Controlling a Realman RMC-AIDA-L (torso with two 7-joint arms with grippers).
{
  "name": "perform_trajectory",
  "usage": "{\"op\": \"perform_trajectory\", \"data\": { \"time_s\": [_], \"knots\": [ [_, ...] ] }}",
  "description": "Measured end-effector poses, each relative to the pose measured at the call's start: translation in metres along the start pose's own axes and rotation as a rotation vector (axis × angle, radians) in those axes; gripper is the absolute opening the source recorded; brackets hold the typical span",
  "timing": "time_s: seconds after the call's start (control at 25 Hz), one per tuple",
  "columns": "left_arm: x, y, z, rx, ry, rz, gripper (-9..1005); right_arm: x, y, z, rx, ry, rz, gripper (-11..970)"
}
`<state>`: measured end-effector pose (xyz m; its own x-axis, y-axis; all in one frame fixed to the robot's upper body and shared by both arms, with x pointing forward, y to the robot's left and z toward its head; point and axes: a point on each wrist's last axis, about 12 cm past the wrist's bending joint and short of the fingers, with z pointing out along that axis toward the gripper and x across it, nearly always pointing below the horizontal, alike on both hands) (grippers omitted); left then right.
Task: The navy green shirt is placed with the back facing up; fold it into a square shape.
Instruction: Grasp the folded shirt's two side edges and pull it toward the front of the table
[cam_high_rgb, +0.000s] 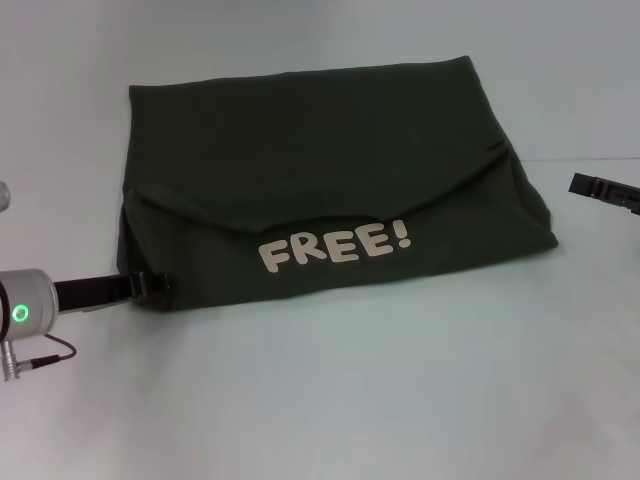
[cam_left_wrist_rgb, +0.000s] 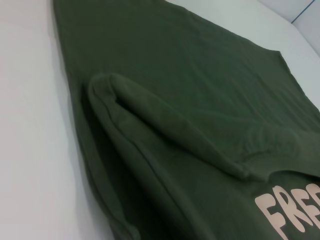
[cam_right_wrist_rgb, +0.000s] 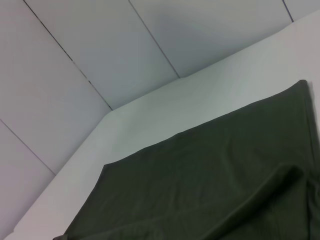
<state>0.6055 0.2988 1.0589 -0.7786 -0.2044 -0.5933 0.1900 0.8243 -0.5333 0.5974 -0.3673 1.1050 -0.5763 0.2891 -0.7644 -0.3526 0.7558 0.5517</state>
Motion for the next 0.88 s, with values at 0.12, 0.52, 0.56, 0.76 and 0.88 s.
{"op": "perform_trajectory", "data": {
  "time_s": [0.12, 0.52, 0.56, 0.76, 0.88],
  "knots": [
    [0.001, 0.001, 0.001, -0.011, 0.006, 0.002, 330, 0.000, 0.001, 0.001, -0.002, 0.002, -0.002, 895],
    [-0.001, 0.000, 0.002, -0.019, 0.013, 0.011, 86, -0.003, 0.001, 0.002, -0.001, 0.041, 0.009, 893],
    [-0.001, 0.000, 0.002, -0.019, 0.013, 0.010, 60, -0.005, 0.002, 0.002, 0.000, 0.051, 0.011, 893],
    [-0.001, -0.001, 0.002, -0.019, 0.014, 0.008, 34, -0.025, 0.009, 0.006, 0.021, 0.156, 0.031, 893],
    [-0.001, -0.001, 0.002, -0.015, 0.015, 0.008, 33, -0.041, 0.016, 0.012, 0.057, 0.260, 0.036, 892]
  ]
}}
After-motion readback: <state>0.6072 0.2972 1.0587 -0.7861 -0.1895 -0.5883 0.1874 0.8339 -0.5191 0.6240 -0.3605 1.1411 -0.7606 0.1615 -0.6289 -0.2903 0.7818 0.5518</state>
